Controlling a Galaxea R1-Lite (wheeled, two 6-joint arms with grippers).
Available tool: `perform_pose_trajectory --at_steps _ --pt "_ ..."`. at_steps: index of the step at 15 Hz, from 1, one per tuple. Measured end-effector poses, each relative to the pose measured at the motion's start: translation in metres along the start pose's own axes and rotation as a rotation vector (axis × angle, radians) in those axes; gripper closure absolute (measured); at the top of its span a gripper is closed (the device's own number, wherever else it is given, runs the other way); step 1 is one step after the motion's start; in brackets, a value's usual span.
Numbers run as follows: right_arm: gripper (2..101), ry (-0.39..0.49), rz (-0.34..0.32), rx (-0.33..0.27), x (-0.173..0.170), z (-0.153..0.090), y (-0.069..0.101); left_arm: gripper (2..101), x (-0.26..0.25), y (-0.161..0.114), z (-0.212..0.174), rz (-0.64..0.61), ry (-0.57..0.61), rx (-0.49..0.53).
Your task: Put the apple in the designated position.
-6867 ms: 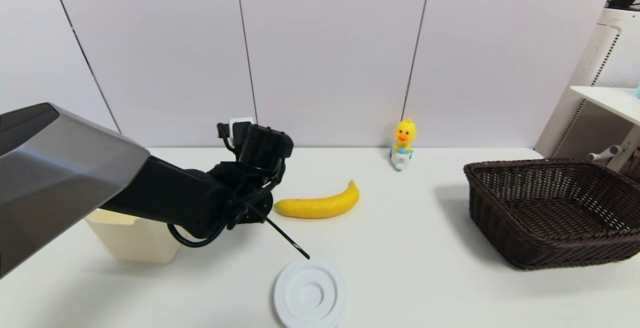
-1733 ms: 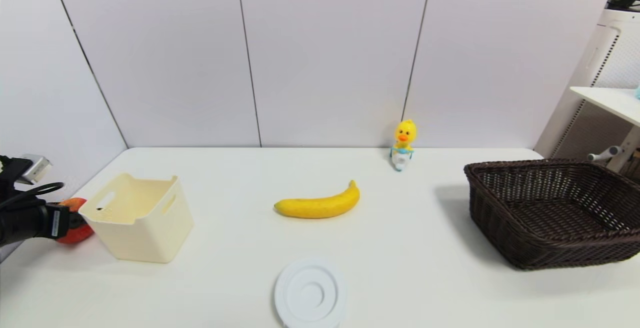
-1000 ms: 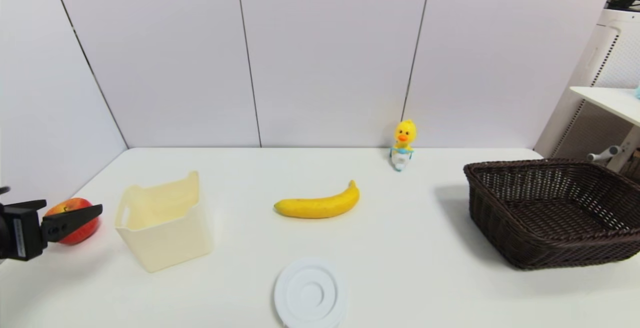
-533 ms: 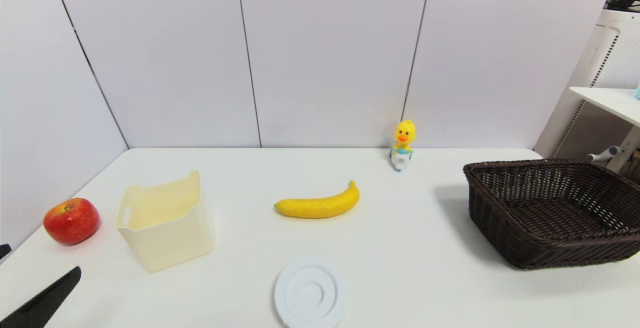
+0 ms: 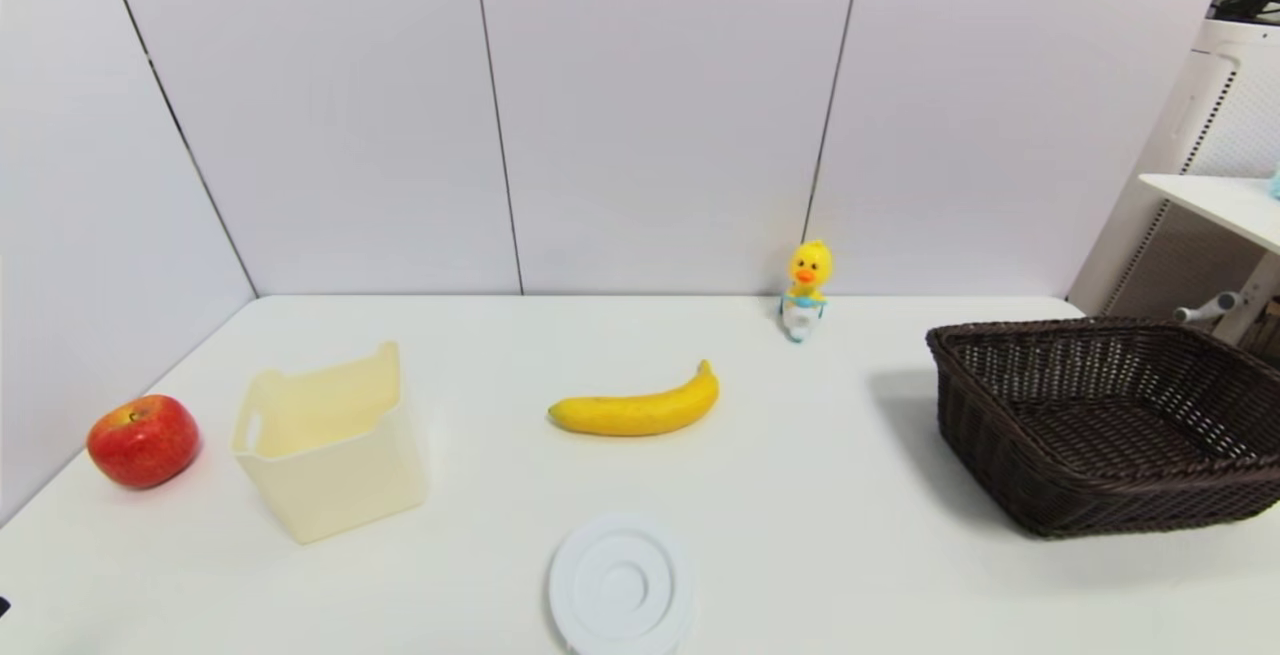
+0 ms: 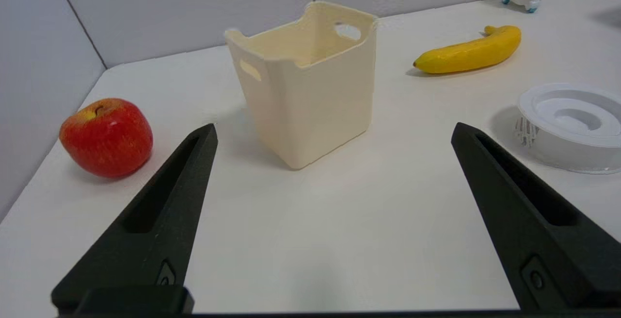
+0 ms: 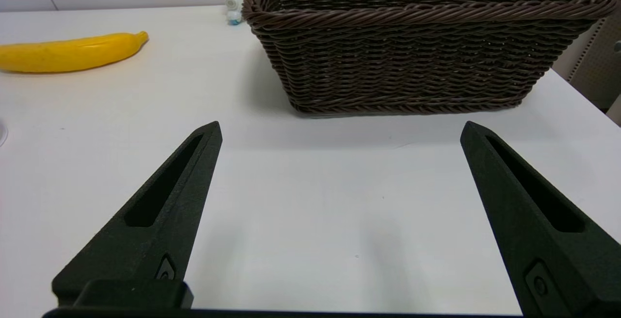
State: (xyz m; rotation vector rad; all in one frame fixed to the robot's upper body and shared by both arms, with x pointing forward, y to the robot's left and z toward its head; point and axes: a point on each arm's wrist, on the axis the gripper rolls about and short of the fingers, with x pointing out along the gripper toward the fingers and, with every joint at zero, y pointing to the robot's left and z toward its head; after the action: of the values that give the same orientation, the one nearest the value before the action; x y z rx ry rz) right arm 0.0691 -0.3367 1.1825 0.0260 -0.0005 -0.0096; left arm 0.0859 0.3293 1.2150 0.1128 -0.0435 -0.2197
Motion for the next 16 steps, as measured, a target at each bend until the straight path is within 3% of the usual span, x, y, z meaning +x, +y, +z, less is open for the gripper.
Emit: perform_pose_trajectory --at_steps 4,7,11,16 --pt "5.0 0.000 0.000 0.000 0.000 0.000 0.000 5.4 -0.015 -0.003 -0.029 0.187 0.084 -0.061" --pt "5.0 0.000 0.001 0.000 0.000 0.000 0.000 5.4 -0.018 -0.003 -0.031 0.198 0.054 -0.058" --pt "5.0 0.000 0.000 0.000 0.000 0.000 0.000 5.4 -0.018 -0.003 -0.032 0.227 0.035 -0.169" --pt "5.0 0.000 0.000 0.000 0.000 0.000 0.000 5.4 -0.018 -0.003 -0.032 0.228 0.033 -0.172"
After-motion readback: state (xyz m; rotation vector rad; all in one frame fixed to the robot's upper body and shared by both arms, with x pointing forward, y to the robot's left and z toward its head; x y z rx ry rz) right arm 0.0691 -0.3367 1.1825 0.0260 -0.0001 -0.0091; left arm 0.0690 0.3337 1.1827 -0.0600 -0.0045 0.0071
